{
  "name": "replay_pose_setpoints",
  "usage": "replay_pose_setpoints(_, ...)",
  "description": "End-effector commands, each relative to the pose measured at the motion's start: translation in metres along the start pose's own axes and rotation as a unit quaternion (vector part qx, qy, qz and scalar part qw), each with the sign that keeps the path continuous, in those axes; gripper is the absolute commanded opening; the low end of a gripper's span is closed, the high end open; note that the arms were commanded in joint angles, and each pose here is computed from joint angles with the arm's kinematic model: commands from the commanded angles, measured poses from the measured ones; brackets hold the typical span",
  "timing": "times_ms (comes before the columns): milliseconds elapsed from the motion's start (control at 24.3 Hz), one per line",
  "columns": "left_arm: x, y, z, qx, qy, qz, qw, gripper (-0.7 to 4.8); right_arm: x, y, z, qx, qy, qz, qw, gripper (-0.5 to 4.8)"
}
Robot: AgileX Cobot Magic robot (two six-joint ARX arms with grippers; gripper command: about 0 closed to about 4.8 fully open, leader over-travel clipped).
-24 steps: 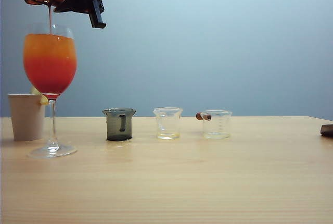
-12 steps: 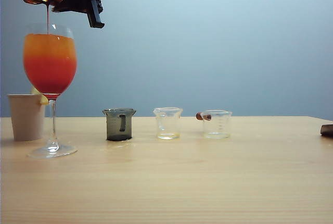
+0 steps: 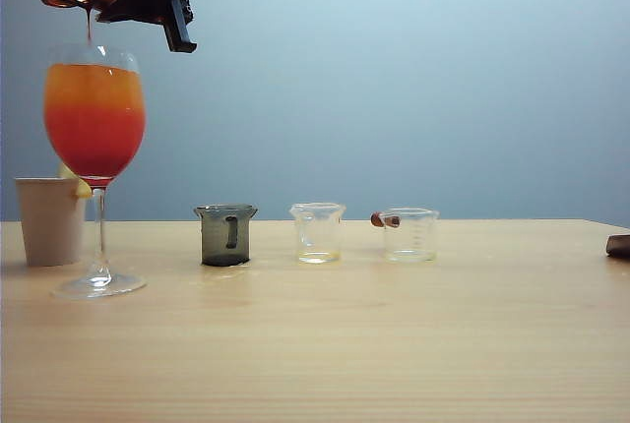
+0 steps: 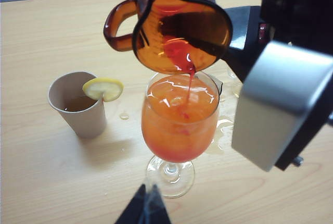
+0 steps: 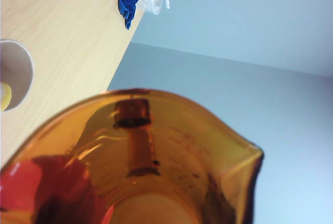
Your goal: Pick up the fourth measuring cup from the left, pour the grenadine inside into the goblet, and finally put the measuring cup back in its original place.
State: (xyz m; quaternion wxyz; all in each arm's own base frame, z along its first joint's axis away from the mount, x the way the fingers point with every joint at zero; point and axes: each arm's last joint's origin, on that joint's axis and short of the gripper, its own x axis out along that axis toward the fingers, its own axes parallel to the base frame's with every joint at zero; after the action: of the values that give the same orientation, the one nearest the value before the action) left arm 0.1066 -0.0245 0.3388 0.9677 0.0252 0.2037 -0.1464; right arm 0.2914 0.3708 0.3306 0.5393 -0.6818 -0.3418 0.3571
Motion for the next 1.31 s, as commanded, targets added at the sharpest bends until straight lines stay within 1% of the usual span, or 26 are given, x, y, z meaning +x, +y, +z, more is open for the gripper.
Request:
replay_pose_setpoints(41,-0.0012,-0.0007,0.0015,0.004,-0.007,-0.001,1.000,-0.05,-0.0020,-0.0079,0.0007,-0.002,0.001,-0.018,1.000,0.63)
replay_pose_setpoints(904,-0.0012,-0.0007,0.0014,0.004,-0.006,-0.001,1.000,-0.05,-0.0019,-0.0070,0.0009,0.000,0.000,-0.014,1.000,0.63)
replay_pose_setpoints(1191,-0.0012,-0.0007,0.0014,0.004,-0.006,-0.001,1.000,-0.05,-0.0020,-0.0074,0.0007,0.065,-0.001,-0.016,0.998,0.63)
replay_pose_setpoints(1232,-0.0012,-0.0007,0.0014,0.004,-0.006,-0.001,1.000,-0.05,-0.0020,-0.0074,0.0007,0.097,-0.005,-0.016,0.995,0.63)
replay_pose_setpoints(1273,-0.0012,-0.0007,0.0014,0.004,-0.006,-0.001,1.000,-0.05,-0.0021,-0.0071,0.0003,0.147,-0.016,-0.015,0.989,0.63)
replay_pose_setpoints(1314,-0.0012,-0.0007,0.0014,0.004,-0.006,-0.001,1.000,-0.05,-0.0021,-0.0073,0.0004,0.169,-0.018,-0.016,0.985,0.63)
